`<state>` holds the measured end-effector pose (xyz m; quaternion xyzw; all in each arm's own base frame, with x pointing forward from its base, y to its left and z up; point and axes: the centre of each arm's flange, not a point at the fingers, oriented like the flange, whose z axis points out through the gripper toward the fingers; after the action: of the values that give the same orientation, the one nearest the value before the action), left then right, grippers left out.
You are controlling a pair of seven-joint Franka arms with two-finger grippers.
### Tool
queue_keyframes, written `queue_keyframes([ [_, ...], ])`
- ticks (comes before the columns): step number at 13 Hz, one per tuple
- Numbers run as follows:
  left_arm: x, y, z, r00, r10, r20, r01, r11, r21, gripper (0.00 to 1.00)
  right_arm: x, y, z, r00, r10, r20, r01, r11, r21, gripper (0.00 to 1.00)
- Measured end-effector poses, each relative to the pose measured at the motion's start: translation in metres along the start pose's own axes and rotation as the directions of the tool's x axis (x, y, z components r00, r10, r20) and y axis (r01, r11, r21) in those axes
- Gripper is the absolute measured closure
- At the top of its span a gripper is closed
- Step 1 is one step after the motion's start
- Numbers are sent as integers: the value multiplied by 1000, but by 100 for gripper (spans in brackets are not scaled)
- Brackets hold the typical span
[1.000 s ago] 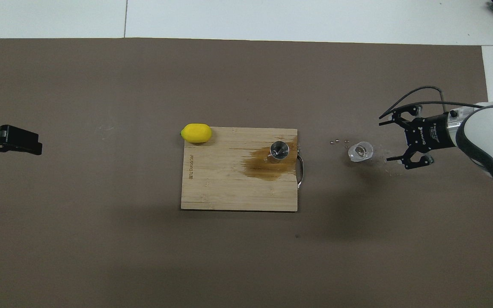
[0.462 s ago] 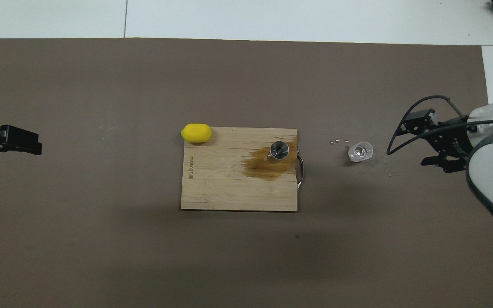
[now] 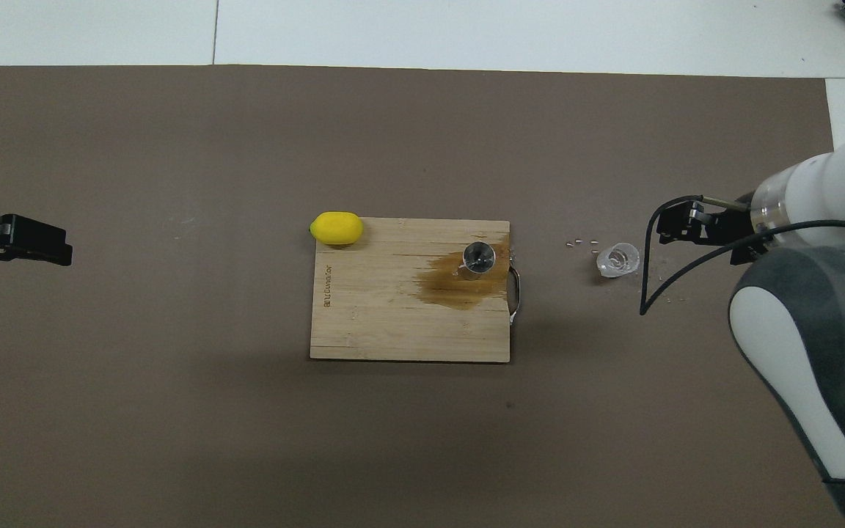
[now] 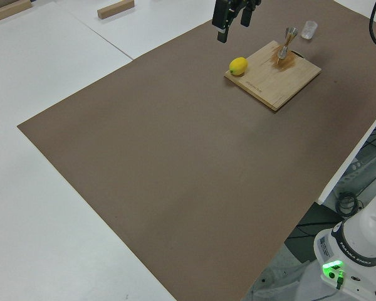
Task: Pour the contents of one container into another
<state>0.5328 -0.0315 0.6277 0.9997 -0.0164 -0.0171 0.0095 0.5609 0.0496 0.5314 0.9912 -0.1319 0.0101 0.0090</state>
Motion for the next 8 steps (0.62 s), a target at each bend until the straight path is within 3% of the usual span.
queue_keyframes([
  [3,0,0,0,1000,0,0,0,1000,0,0,4,16,-54,993,-119,1,119,993,-7,0],
  [8,0,0,0,1000,0,0,0,1000,0,0,9,45,-107,996,-85,40,86,996,-3,0],
])
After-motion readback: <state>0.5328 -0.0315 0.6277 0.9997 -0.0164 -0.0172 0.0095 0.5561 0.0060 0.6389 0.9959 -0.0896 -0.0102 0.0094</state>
